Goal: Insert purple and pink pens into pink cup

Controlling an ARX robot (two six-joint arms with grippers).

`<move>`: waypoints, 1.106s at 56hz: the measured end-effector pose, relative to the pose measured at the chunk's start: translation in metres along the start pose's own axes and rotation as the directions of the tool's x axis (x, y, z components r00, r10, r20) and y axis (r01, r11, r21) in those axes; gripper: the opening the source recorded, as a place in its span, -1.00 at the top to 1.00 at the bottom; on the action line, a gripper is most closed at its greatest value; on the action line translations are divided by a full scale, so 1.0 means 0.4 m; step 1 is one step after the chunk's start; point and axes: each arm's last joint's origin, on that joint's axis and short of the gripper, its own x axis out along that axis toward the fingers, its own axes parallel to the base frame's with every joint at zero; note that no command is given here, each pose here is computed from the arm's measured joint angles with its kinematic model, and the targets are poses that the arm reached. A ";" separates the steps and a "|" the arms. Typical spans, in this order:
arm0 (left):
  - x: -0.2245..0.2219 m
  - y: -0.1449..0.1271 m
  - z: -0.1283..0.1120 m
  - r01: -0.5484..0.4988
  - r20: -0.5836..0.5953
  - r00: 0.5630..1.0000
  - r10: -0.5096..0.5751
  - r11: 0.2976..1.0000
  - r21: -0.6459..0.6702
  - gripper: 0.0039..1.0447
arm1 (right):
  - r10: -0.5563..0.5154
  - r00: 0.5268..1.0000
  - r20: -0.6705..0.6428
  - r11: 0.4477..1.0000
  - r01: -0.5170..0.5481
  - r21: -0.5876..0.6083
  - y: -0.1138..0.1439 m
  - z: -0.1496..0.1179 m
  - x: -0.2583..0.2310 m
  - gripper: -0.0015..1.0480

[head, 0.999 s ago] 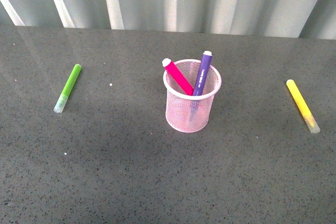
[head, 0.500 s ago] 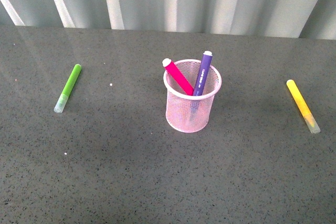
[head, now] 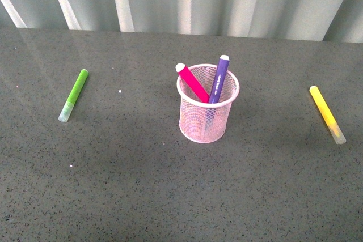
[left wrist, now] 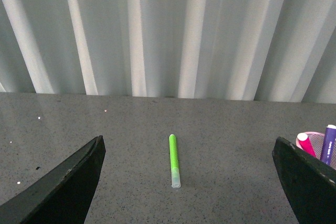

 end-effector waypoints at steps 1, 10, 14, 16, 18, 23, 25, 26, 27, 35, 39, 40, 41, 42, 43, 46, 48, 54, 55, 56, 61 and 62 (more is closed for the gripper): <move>0.000 0.000 0.000 -0.001 0.000 1.000 0.001 1.000 0.000 -0.88 | -0.003 1.000 0.000 1.000 0.003 0.000 0.000 -0.001 -0.001 0.93; 0.000 0.000 0.000 0.000 0.000 1.000 0.000 1.000 0.000 -0.88 | -0.004 1.000 0.018 1.000 0.004 0.000 0.000 -0.016 -0.013 0.93; 0.000 0.000 0.000 0.000 0.000 1.000 0.000 1.000 0.000 -0.88 | -0.003 1.000 0.021 1.000 0.003 0.000 0.000 -0.015 -0.017 0.93; 0.000 0.000 0.000 0.000 0.000 1.000 0.000 1.000 0.000 -0.88 | -0.003 1.000 0.022 1.000 0.003 0.000 0.000 -0.015 -0.019 0.93; 0.000 0.000 0.000 0.000 0.000 1.000 0.000 1.000 0.000 -0.88 | -0.003 1.000 0.023 1.000 0.003 0.000 0.000 -0.015 -0.021 0.93; 0.000 0.000 0.000 0.000 0.000 1.000 0.000 1.000 0.000 -0.88 | -0.003 1.000 0.022 1.000 0.003 0.000 0.000 -0.015 -0.026 0.93; 0.000 0.000 0.000 0.000 0.000 1.000 0.000 1.000 0.000 -0.88 | -0.003 1.000 0.022 1.000 0.003 0.000 0.000 -0.016 -0.028 0.93; 0.000 0.000 0.000 0.000 0.000 1.000 0.000 1.000 0.000 -0.88 | -0.003 1.000 0.022 1.000 0.003 0.000 0.000 -0.016 -0.029 0.93; 0.000 0.000 0.000 0.000 0.000 1.000 0.000 1.000 0.000 -0.88 | -0.003 1.000 0.022 1.000 0.003 0.000 0.000 -0.016 -0.030 0.93; 0.000 0.000 0.000 0.000 0.000 1.000 0.000 1.000 0.000 -0.88 | -0.004 1.000 0.001 1.000 0.004 0.001 0.000 -0.026 -0.055 0.93; 0.000 0.000 0.000 0.000 0.000 1.000 0.000 1.000 0.000 -0.88 | -0.003 1.000 0.020 1.000 0.003 0.001 0.000 -0.022 -0.058 0.93; 0.000 0.000 0.000 0.000 0.001 1.000 0.000 1.000 0.000 -0.88 | -0.003 1.000 0.018 1.000 0.003 0.001 0.000 -0.022 -0.058 0.93; 0.000 0.000 0.000 0.000 0.002 1.000 0.000 1.000 0.000 -0.88 | -0.003 1.000 0.018 1.000 0.003 0.001 0.000 -0.023 -0.058 0.93; 0.000 0.000 0.000 0.000 0.002 1.000 0.000 1.000 0.000 -0.88 | -0.003 1.000 0.017 1.000 0.003 0.001 0.000 -0.023 -0.058 0.93; 0.000 0.000 0.000 0.000 0.001 1.000 0.000 1.000 0.000 -0.88 | -0.003 1.000 0.016 1.000 0.003 0.001 0.000 -0.023 -0.058 0.93; 0.000 0.000 0.000 0.000 0.000 1.000 0.000 1.000 0.000 -0.88 | -0.003 1.000 0.016 1.000 0.003 0.001 0.000 -0.023 -0.058 0.93; 0.000 0.000 0.000 0.000 0.000 1.000 0.000 1.000 0.000 -0.88 | -0.003 1.000 0.016 1.000 0.003 0.001 0.000 -0.023 -0.058 0.93; 0.000 0.000 0.000 0.000 0.001 1.000 0.000 1.000 0.000 -0.88 | -0.003 1.000 0.016 1.000 0.003 0.001 0.000 -0.023 -0.058 0.93; 0.000 0.000 0.000 0.000 0.001 1.000 0.000 1.000 0.000 -0.88 | -0.003 1.000 0.016 1.000 0.003 0.000 0.000 -0.023 -0.058 0.93; 0.000 0.000 0.000 0.000 0.001 1.000 0.000 1.000 0.000 -0.88 | -0.003 1.000 0.016 1.000 0.003 0.000 0.000 -0.023 -0.058 0.89; 0.000 0.000 0.000 0.000 0.001 1.000 0.000 1.000 0.000 -0.88 | -0.003 1.000 0.016 1.000 0.003 0.001 0.000 -0.023 -0.058 0.63; 0.000 0.000 0.000 0.000 0.001 1.000 0.000 1.000 0.000 -0.88 | -0.003 1.000 0.016 1.000 0.003 0.000 0.000 -0.023 -0.058 0.56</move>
